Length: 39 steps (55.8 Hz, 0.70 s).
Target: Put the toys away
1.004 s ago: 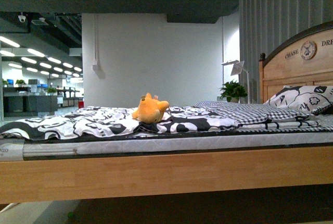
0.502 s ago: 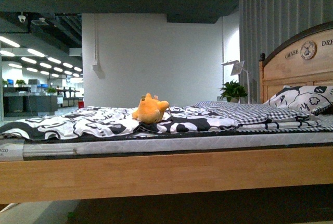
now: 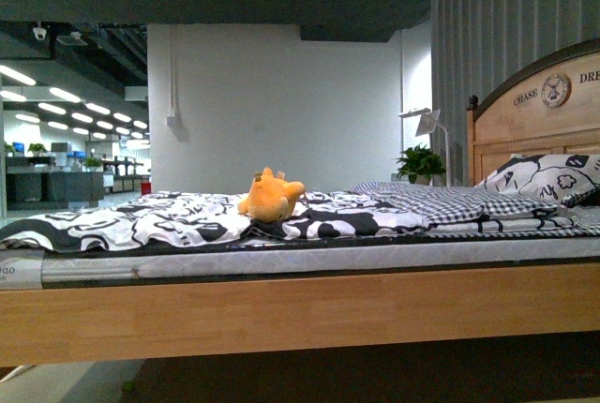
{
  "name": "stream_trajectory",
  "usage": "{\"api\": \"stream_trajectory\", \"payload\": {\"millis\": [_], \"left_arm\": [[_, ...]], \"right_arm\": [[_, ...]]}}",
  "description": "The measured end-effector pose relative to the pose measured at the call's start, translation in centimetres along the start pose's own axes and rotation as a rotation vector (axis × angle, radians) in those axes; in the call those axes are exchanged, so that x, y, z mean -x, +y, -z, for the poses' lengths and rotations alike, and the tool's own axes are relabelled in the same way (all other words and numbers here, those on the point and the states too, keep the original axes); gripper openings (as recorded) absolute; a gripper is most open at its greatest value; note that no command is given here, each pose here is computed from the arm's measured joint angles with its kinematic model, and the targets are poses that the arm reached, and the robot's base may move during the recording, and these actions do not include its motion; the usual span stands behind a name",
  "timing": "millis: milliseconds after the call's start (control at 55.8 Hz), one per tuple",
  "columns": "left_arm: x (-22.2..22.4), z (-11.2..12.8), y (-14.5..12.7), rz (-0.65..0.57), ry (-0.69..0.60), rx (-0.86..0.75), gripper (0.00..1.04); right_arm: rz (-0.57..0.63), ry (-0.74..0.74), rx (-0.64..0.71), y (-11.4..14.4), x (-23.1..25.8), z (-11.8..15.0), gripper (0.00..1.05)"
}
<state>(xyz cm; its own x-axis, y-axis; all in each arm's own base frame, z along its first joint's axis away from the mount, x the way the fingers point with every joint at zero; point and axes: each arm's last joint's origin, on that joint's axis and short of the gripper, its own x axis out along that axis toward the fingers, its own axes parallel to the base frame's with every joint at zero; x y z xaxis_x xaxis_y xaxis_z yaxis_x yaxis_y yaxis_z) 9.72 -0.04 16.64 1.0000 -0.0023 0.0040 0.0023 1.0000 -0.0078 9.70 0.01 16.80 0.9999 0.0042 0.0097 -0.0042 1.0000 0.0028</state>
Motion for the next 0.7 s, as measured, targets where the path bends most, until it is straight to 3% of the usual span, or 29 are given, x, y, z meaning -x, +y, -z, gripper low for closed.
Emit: {"api": "stream_trajectory", "payload": {"millis": [699], "left_arm": [[0.0,0.0,0.0,0.0,0.0,0.0,0.98]], "right_arm": [[0.0,0.0,0.0,0.0,0.0,0.0,0.98]]}}
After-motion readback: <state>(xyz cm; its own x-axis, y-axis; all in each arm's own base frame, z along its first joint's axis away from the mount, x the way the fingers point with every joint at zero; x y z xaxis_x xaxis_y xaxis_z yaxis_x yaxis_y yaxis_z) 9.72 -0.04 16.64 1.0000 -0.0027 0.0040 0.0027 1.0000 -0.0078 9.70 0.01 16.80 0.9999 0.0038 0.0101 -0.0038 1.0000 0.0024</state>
